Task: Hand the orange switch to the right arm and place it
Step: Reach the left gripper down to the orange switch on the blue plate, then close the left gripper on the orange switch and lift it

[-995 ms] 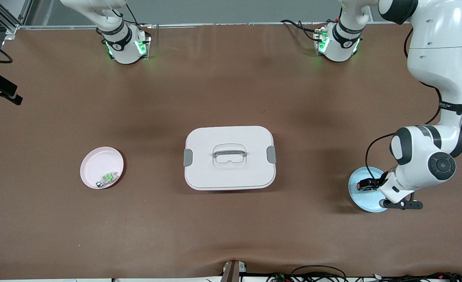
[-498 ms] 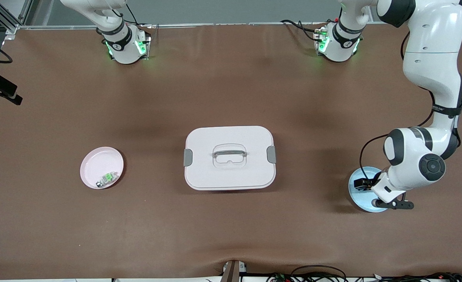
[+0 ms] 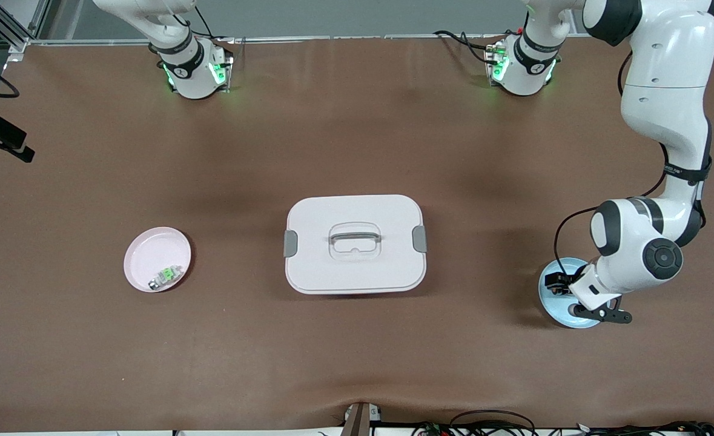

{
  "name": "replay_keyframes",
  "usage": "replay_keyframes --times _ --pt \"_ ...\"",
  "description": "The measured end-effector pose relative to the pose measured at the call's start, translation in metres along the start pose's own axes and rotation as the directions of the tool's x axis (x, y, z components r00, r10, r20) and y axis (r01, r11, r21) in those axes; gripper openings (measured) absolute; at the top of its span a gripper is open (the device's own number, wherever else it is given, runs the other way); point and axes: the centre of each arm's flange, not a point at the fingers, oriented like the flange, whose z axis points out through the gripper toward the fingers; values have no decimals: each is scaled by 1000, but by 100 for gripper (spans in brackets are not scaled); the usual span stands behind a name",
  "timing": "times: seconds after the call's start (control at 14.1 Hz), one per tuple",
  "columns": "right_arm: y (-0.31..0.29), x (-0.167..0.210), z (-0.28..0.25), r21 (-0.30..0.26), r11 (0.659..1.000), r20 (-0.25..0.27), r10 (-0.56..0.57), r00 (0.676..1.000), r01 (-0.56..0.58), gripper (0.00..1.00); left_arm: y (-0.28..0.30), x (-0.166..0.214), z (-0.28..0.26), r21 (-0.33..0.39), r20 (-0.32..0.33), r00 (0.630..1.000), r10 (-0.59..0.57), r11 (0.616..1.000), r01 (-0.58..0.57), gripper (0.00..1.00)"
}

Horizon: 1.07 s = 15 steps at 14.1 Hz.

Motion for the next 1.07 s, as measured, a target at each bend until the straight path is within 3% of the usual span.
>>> replay_keyframes --times 0.57,1.07 --pt "1 0 0 0 1000 0 1 1000 -1 100 -5 0 6 2 -13 1000 -4 1000 4 100" --pt "1 0 0 0 1000 0 1 1000 -1 100 -4 0 14 2 -22 997 -78 997 78 100"
